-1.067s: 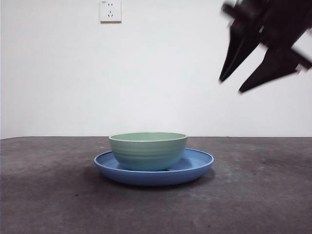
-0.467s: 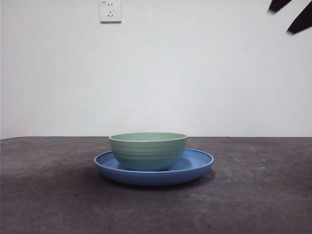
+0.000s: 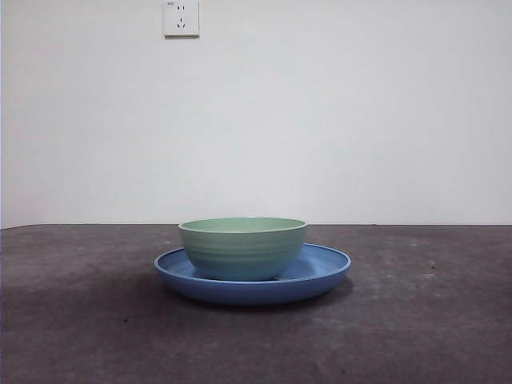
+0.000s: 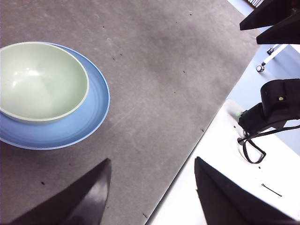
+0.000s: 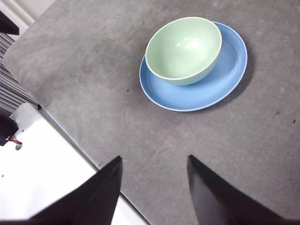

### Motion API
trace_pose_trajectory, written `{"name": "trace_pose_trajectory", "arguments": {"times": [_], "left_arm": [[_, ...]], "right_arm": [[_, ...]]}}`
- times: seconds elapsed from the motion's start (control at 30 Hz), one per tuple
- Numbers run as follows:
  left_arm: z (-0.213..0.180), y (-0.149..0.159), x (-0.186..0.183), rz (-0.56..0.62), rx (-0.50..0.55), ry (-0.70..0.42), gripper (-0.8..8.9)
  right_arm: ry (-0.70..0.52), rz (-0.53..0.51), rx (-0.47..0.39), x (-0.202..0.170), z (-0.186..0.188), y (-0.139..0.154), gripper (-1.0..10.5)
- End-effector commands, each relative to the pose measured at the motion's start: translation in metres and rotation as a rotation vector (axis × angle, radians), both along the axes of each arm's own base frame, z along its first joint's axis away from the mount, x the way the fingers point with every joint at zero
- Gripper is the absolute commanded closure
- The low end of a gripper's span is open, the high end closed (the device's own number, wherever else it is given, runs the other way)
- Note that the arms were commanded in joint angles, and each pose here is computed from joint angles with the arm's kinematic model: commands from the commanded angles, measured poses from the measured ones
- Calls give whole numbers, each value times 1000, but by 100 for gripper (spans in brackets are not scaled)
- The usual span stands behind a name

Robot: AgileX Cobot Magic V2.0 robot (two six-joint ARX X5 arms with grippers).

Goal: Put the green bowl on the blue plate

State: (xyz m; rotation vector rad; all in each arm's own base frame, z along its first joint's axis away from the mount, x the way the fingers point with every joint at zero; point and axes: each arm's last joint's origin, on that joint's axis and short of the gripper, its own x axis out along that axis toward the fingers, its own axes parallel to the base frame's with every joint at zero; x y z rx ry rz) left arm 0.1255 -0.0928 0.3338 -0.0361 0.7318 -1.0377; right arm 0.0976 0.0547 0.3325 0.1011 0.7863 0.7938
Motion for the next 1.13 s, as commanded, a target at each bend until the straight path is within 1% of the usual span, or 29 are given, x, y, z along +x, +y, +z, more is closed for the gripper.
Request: {"name": "trace_pose_trajectory", "arguments": {"times": [0.03,0.27,0.3,0.33,0.4,0.43,1.13], "left_arm": [[1,-2,1,-18,1,-13,530],[1,-2,1,-18,1,-13,549],[1,-2,1,-18,1,-13,588],[1,-2,1,-18,1,-13,641],[1,-2,1,-18,1,-14,794],[1,-2,1,-18,1,-14,806],[2,-2,1,-18,0,-16,804]], "right_arm": [[-22,17,2,1,5,1,724],[-21,17,2,1,5,1,727],[-20,17,1,1,5,1,754],[-19,17,0,1,5,1,805],[-16,18,-2,0,4,1,943],[-16,18,-3,0,4,1,940],[-31,14,4,1,6,1,940]]}}
